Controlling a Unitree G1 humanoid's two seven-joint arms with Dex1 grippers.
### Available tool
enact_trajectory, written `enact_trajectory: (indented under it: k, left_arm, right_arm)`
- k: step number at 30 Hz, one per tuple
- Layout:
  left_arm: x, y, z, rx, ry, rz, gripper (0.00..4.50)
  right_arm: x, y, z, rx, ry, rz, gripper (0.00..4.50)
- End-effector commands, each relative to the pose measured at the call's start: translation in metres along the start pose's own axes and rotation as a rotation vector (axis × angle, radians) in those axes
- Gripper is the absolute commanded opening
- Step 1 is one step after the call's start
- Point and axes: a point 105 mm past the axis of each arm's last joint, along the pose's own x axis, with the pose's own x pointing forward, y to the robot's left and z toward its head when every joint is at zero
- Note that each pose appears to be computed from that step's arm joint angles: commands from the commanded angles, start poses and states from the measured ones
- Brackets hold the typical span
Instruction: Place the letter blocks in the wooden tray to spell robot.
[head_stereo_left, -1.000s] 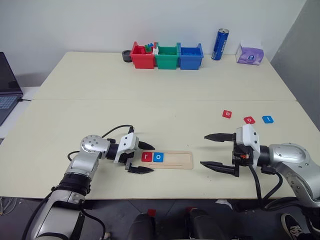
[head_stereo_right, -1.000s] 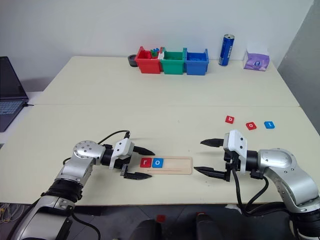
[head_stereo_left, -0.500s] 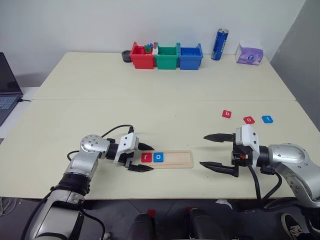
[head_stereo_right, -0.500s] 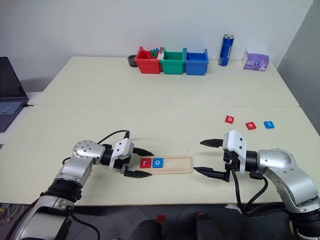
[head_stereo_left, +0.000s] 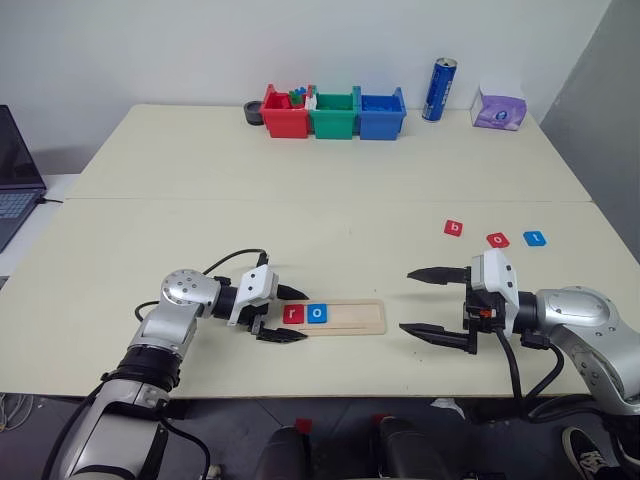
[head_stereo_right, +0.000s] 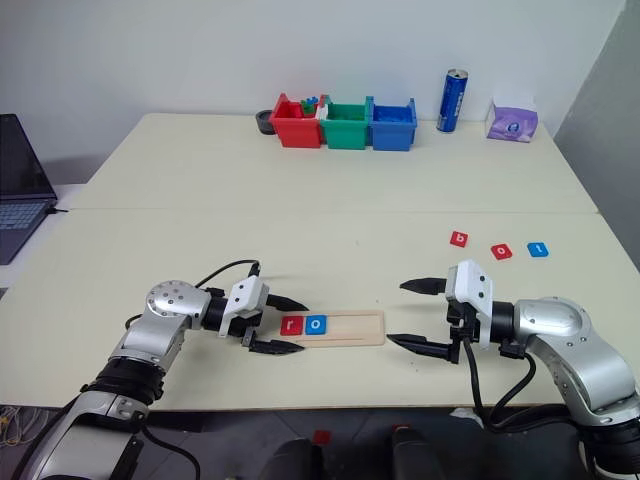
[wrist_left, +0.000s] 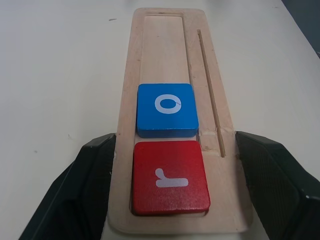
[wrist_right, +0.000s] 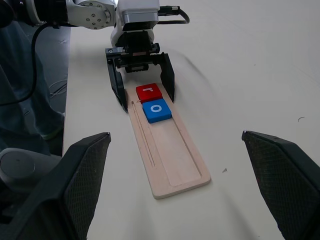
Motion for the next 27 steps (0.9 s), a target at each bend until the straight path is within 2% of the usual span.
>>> enact_trajectory:
  k: [1, 3, 6, 7, 17, 27]
  left_arm:
    - [0.001, 0.004, -0.003, 0.005, 0.035, 0.023, 3.38]
    - [0.001, 0.003, -0.003, 0.008, 0.032, 0.021, 3.38]
    - [0.002, 0.004, 0.0, 0.008, 0.022, 0.013, 4.43]
    - [0.002, 0.003, 0.0, 0.007, 0.019, 0.01, 4.47]
    - [-0.002, 0.003, 0.008, 0.018, 0.001, -0.017, 4.47]
    - [-0.032, 0.009, 0.056, 0.01, -0.022, -0.026, 4.47]
  right_arm:
    - [0.0, 0.0, 0.01, -0.038, -0.02, -0.002, 4.5]
    - [0.0, 0.001, 0.01, -0.038, -0.02, -0.001, 4.5]
    - [0.0, 0.001, 0.011, -0.038, -0.022, 0.0, 4.5]
    - [0.0, 0.001, 0.011, -0.038, -0.022, 0.0, 4.5]
    - [0.001, 0.003, 0.011, -0.034, -0.024, -0.003, 4.5]
    - [0.0, 0.001, 0.013, -0.005, -0.037, -0.017, 4.5]
